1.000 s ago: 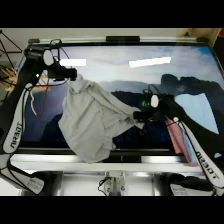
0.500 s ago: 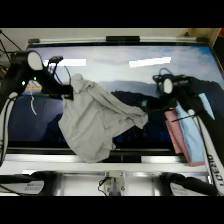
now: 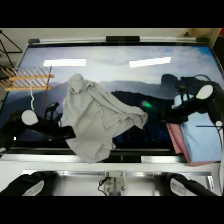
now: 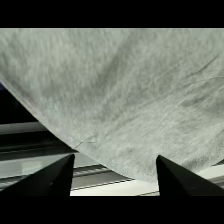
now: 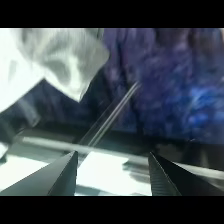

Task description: Fold the shirts.

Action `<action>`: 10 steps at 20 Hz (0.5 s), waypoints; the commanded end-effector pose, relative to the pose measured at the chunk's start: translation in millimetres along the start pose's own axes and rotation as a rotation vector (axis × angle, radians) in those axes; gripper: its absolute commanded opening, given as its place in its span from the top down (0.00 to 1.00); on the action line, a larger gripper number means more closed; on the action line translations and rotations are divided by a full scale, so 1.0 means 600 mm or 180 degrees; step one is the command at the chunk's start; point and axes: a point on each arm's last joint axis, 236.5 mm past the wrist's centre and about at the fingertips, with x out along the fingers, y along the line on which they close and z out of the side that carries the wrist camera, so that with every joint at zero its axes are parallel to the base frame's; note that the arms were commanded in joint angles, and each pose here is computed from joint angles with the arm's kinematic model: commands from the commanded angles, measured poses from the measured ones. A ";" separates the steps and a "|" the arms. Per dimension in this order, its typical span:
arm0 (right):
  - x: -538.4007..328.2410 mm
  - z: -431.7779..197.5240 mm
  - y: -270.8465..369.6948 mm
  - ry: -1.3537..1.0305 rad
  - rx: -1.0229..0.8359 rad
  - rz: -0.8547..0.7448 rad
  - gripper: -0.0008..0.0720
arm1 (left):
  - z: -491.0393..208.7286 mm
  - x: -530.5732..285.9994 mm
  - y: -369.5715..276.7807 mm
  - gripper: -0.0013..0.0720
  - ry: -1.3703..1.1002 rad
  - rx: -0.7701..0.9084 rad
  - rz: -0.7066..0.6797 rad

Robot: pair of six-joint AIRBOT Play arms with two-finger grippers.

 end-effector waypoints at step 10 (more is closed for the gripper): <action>0.117 -0.054 0.003 0.0045 0.0422 0.0469 0.23 | -0.043 0.083 0.030 0.14 0.0040 -0.0388 -0.0142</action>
